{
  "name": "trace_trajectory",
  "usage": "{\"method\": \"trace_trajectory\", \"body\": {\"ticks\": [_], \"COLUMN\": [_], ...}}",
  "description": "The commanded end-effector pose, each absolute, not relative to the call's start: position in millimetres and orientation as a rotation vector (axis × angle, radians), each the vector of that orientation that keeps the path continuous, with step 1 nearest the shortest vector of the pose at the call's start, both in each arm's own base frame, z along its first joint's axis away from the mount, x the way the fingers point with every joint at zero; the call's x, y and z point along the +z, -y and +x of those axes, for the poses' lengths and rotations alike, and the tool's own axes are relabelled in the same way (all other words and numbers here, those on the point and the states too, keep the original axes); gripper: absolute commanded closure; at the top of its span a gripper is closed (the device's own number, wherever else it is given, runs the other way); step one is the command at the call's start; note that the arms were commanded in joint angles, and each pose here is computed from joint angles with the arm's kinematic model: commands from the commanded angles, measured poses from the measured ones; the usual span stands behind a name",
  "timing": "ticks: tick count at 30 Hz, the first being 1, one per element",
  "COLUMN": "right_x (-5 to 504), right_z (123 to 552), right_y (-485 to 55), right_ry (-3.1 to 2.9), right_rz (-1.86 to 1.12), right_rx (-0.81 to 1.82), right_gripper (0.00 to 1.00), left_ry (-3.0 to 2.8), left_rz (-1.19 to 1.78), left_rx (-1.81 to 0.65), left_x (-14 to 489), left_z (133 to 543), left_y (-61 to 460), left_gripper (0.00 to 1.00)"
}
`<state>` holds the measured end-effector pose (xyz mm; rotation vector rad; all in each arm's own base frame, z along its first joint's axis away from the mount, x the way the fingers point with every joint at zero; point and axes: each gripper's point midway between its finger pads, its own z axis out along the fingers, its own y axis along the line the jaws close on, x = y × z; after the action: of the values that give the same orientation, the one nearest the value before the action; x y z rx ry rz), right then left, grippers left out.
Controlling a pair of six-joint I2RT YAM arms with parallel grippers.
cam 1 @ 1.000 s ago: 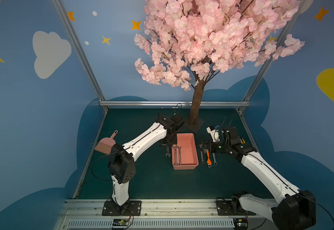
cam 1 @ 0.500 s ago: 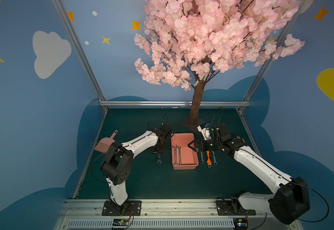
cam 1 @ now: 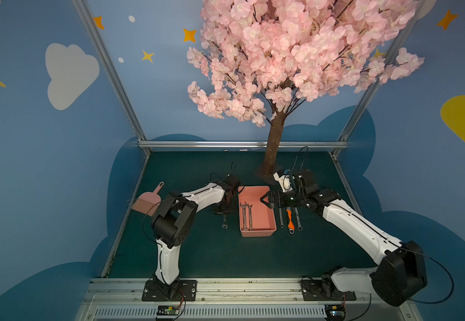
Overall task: Take out the wrench from the storage box
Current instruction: Place the wrench at the center of the board, then pick up the wrench from the storage box.
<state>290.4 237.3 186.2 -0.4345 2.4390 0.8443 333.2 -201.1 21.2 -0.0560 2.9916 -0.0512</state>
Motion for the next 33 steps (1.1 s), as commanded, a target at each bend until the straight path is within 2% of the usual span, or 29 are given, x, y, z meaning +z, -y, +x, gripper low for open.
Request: {"method": "trace_trajectory", "body": {"ticks": [1,4,5,8,12,19,27,33], "right_x": [190.6,191.0,191.1,192.9,193.1,196.1,200.1,200.7], "right_z": [291.4,290.7,290.5,290.7,290.5,292.4,288.5,281.2], "right_y": [-239.0,-237.7,-236.9,-233.5,-226.8,-208.1,-177.4,-157.9], "right_ry": [-2.445,-2.456,-2.456,-2.449,-2.451,-2.450,-2.418,-2.373], "right_rz": [-0.455,-0.452,-0.451,-0.445,-0.432,-0.382,-0.290,-0.253], "right_rx": [0.833,0.829,0.828,0.826,0.816,0.766,0.677,0.671], "right_gripper": [0.02,0.02,0.02,0.02,0.02,0.02,0.02,0.02], "left_ry": [-2.994,-2.986,-2.985,-2.976,-2.906,-2.800,-2.818,-2.857], "left_rz": [-0.066,-0.079,-0.075,-0.073,-0.086,-0.056,0.005,0.079], "left_rx": [-0.047,-0.002,-0.003,-0.007,-0.047,-0.212,-0.292,-0.258], "left_x": [32.3,44.7,49.2,66.8,116.2,181.5,163.1,128.3], "left_z": [334.5,334.2,333.8,332.7,330.6,315.6,303.6,307.2], "left_y": [200.1,193.3,192.9,192.3,193.8,236.5,301.3,336.1], "left_gripper": [0.66,0.51,0.49,0.49,0.49,0.49,0.52,0.62]}}
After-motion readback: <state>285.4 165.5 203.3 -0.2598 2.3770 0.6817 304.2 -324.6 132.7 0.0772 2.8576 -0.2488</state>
